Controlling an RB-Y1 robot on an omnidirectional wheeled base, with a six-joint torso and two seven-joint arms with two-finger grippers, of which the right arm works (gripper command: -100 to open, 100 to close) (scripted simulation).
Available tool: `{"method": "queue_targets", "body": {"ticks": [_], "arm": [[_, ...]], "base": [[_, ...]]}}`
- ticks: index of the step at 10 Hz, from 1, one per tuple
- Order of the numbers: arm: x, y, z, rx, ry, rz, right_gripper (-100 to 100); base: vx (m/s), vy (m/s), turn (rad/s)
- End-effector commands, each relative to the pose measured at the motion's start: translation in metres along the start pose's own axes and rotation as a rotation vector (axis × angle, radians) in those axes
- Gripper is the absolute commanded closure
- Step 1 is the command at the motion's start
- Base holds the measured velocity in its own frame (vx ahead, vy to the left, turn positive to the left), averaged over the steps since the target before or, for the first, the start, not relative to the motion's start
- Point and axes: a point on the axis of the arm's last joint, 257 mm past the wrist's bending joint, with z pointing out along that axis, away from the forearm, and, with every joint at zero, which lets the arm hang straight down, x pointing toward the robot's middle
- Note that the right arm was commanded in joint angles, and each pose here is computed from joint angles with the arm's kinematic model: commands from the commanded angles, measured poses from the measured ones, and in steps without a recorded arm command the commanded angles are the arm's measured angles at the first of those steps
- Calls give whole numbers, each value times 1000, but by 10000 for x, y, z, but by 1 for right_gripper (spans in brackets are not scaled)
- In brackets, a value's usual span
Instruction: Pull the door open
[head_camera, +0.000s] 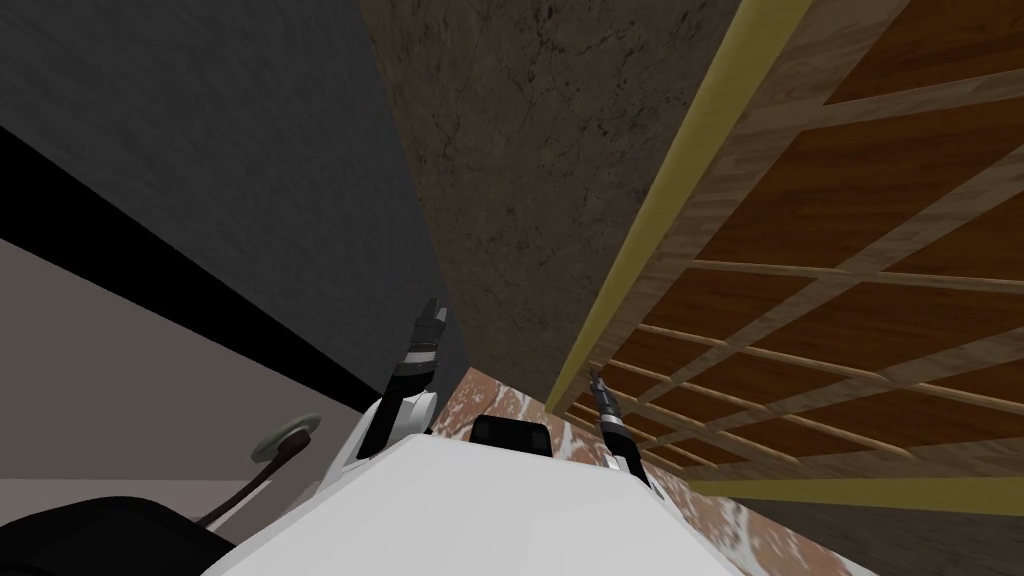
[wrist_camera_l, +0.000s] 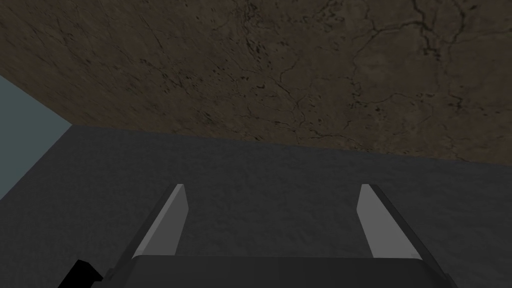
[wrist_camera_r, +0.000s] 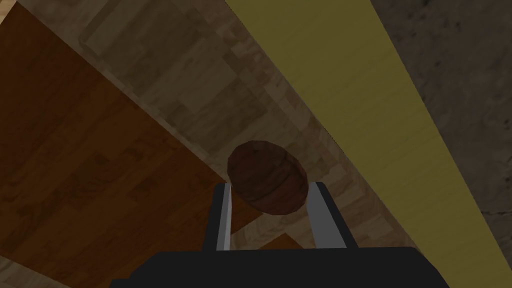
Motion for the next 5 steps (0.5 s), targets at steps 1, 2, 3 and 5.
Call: {"method": "queue_targets", "body": {"ticks": [1, 2, 3, 5], "arm": [[13, 2, -5, 2, 1, 44, 100], [9, 1, -2, 3, -1, 82, 100], [-22, -43, -62, 1, 1, 13, -100], [-59, -87, -123, -1, 1, -39, -100]], "base": [[-38, -12, 25], [-31, -13, 42], [-13, 16, -22], [9, 49, -45]]}}
